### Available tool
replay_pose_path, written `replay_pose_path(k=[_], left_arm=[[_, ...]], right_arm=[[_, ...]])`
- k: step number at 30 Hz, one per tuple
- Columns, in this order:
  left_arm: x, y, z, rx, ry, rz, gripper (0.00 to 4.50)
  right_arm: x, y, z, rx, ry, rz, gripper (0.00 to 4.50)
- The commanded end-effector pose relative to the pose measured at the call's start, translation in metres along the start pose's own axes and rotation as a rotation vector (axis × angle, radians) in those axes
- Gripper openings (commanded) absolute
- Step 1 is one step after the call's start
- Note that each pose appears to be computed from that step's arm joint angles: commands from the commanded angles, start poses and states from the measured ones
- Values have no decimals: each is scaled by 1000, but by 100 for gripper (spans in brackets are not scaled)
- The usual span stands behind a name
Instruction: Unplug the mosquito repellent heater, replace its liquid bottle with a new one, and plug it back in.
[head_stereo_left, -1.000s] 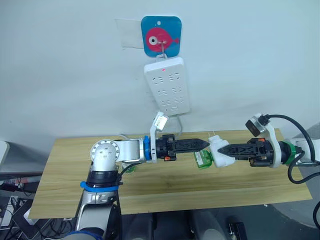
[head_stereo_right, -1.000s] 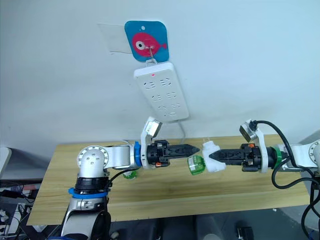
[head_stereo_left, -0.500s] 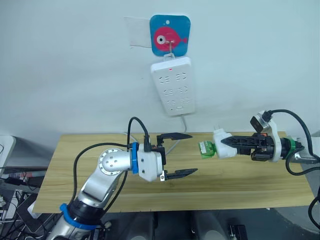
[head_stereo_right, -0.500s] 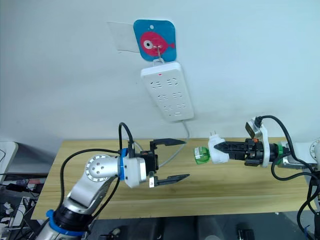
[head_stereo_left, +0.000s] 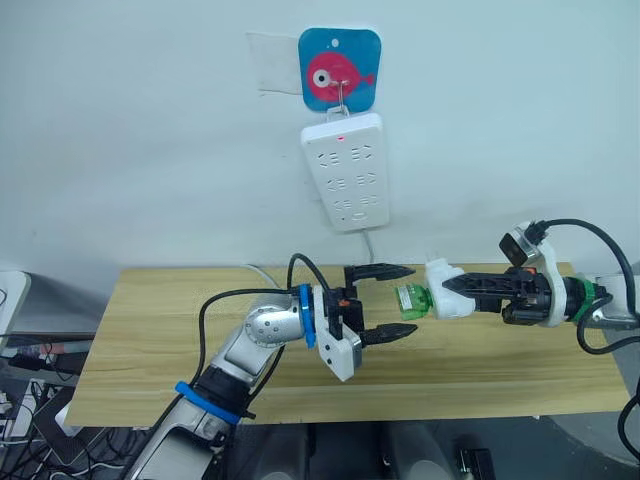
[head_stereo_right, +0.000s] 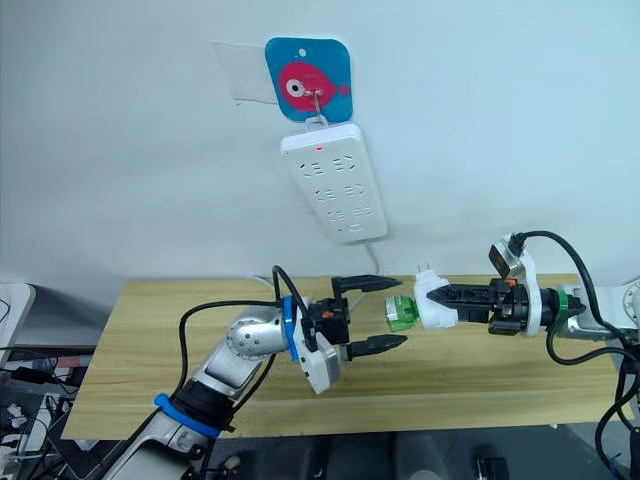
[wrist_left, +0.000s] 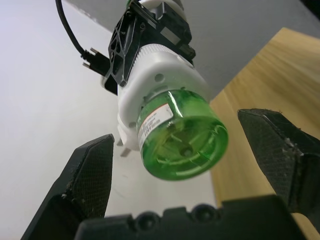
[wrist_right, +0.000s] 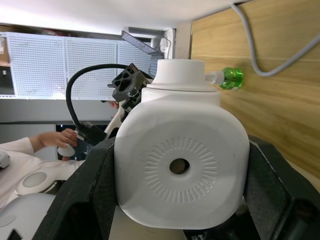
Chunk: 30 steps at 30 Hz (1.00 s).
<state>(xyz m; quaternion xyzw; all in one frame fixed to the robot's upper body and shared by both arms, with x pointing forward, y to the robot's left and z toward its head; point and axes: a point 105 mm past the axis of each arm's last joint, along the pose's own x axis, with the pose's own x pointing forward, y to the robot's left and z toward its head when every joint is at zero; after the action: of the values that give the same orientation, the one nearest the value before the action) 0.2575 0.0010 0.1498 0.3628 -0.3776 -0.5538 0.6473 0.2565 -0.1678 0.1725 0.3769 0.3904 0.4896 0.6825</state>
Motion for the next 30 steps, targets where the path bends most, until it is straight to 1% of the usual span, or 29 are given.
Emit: replay_pose_path(k=[1, 2, 5, 9, 10, 15, 16, 17, 19, 20, 21, 22, 23, 25, 27, 28, 30], left_arm=[[5, 0, 7, 48, -38, 9, 449], [5, 0, 7, 55, -44, 11, 449], [5, 0, 7, 71, -55, 8, 388], [6, 1, 7, 78, -56, 16, 265], [6, 2, 6, 80, -55, 20, 240], [6, 5, 5, 69, -50, 38, 235], [7, 6, 3, 30, -46, 50, 235], [8, 7, 2, -55, -46, 65, 235], [9, 7, 3, -286, -72, 76, 235], [10, 7, 4, -365, -86, 68, 235], [9, 12, 2, -606, -94, 70, 235], [8, 21, -4, -915, -104, 103, 235], [9, 23, -3, -1130, -117, 86, 235], [9, 24, -1, -1458, -130, 30, 235], [6, 25, -2, -1639, -119, -16, 235], [4, 26, -6, -1731, -113, -12, 235], [1, 22, -8, -1895, -105, -50, 235]], right_arm=[[-3, 13, 0, -27, -4, 38, 300], [-2, 13, 0, -27, -5, 38, 300], [-2, 14, 1, -23, -6, 41, 300], [-1, 15, 2, -18, -12, 45, 300], [-1, 15, 2, -17, -13, 44, 300], [0, 14, 2, -16, -17, 38, 300], [0, 14, 2, -18, -18, 36, 300], [0, 14, 3, -21, -19, 33, 300], [-1, 14, 4, -27, -19, 25, 300], [-1, 13, 4, -29, -19, 22, 300], [-2, 13, 4, -35, -13, 13, 300], [-3, 13, 4, -44, -2, 3, 300], [-4, 13, 3, -50, 6, -4, 300], [-3, 13, 2, -59, 21, -2, 300], [-1, 15, -1, -64, 40, 12, 300], [-1, 16, -1, -64, 45, 18, 300], [0, 17, -3, -68, 57, 24, 300]])
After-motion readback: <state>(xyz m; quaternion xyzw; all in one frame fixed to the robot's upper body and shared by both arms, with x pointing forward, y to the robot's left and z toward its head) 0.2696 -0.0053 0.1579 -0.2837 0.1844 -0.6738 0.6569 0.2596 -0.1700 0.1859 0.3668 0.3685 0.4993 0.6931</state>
